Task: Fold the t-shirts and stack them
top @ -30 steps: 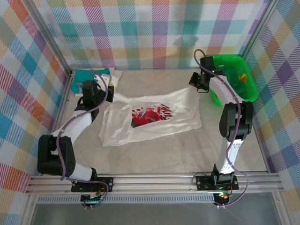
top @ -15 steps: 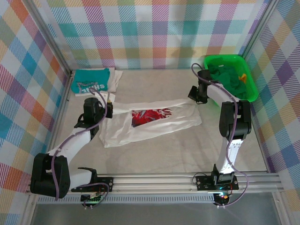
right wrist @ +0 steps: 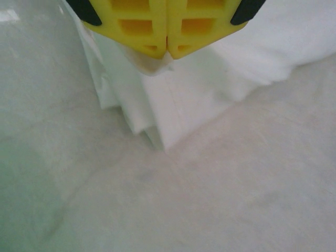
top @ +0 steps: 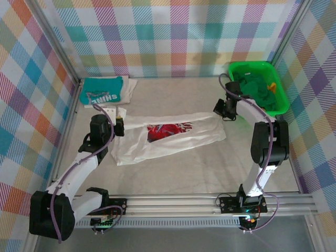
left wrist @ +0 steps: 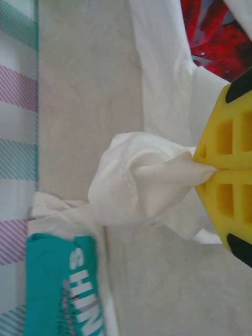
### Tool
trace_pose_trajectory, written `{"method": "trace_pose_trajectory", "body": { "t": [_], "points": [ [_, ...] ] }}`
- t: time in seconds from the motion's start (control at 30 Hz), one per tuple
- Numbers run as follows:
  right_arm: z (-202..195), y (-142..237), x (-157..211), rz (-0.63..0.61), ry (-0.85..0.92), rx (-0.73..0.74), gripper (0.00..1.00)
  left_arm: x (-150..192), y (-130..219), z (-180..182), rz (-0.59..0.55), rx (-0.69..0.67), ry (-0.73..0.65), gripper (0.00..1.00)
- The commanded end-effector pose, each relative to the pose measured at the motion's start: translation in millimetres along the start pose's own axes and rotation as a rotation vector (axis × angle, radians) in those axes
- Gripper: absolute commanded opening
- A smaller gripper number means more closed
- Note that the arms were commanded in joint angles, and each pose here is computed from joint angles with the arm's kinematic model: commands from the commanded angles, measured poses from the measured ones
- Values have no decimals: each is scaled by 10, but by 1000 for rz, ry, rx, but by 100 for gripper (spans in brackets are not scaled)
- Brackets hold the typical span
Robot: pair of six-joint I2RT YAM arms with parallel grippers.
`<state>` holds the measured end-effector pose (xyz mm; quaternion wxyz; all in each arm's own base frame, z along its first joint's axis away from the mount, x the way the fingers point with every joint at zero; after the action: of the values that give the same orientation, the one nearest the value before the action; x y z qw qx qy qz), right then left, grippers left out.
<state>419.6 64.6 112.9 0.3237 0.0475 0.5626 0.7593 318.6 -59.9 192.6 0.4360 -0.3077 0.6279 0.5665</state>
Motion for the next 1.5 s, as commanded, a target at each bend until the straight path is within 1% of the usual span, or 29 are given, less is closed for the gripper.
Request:
{"method": "trace_pose_trajectory", "body": {
  "t": [0.0, 0.03, 0.07, 0.13, 0.17, 0.23, 0.3, 0.37, 0.43, 0.47, 0.53, 0.6, 0.63, 0.67, 0.73, 0.8, 0.83, 0.9, 1.03, 1.13, 1.3, 1.33, 1.43, 1.47],
  "points": [
    [-111, 28, 111, 12, -26, 13, 13, 218, 90, -68, 61, 15, 75, 12],
    [-136, 24, 142, 20, -29, 19, 21, 255, 120, -92, 68, 23, 89, 24],
    [-161, 31, 178, 32, -34, 24, 24, 274, 170, -111, 66, 27, 104, 35],
    [-183, 90, 228, 37, -42, 21, 29, 308, 281, -138, 57, 34, 136, 49],
    [-189, 134, 235, 28, -45, 20, 32, 320, 347, -151, 50, 41, 143, 51],
    [-169, 238, 209, 5, -45, 12, 37, 298, 470, -125, 25, 26, 162, 51],
    [-61, 331, 167, -15, -29, -33, 39, 199, 558, -124, -15, 31, 157, 54],
    [104, 370, 149, -19, 5, -89, 38, 75, 543, -143, -40, 46, 153, 56],
    [283, 375, 161, -18, 52, -131, 39, -54, 418, -198, -17, 81, 141, 56],
    [368, 360, 190, -15, 76, -141, 39, -89, 305, -207, 25, 83, 141, 56],
    [511, 323, 255, -6, 112, -162, 40, -87, 31, -198, 138, 67, 153, 55],
    [614, 268, 333, 18, 126, -185, 40, 2, -266, -176, 287, 46, 172, 54],
    [642, 251, 368, 28, 131, -190, 40, 117, -389, -139, 379, 20, 183, 51],
    [661, 231, 410, 36, 137, -192, 40, 187, -510, -84, 444, -8, 197, 49],
    [689, 200, 490, 49, 154, -199, 41, 308, -685, 36, 525, -71, 229, 50],
    [672, 185, 560, 64, 158, -195, 41, 404, -792, 204, 590, -168, 277, 57],
    [674, 181, 589, 70, 162, -197, 41, 439, -824, 251, 615, -195, 296, 58],
    [673, 180, 657, 82, 176, -203, 42, 504, -882, 326, 655, -253, 311, 58],
    [637, 179, 721, 91, 190, -189, 44, 584, -909, 413, 675, -324, 325, 57],
    [606, 159, 732, 93, 195, -177, 45, 619, -933, 452, 680, -335, 326, 55],
    [606, 120, 714, 91, 200, -164, 46, 769, -991, 515, 723, -360, 322, 52],
    [603, 114, 714, 91, 200, -161, 46, 785, -996, 524, 726, -362, 322, 50],
    [589, 77, 713, 92, 197, -150, 46, 822, -1008, 544, 728, -363, 328, 41],
    [585, 69, 714, 95, 197, -145, 46, 809, -1002, 544, 724, -364, 328, 34]
  ]
}}
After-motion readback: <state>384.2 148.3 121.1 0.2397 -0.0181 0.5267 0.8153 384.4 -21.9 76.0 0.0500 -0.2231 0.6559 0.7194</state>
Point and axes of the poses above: each hand's point on the last joint's axis, 136 mm out from that joint toward the fingers, its own y axis back along the fingers, its own z axis along the line the jaws close on, x = y × z, the point moved 3 cm from there along y, back along the fingers, and after that the axes turned 8 degrees about -y, right-handed, at the moved point
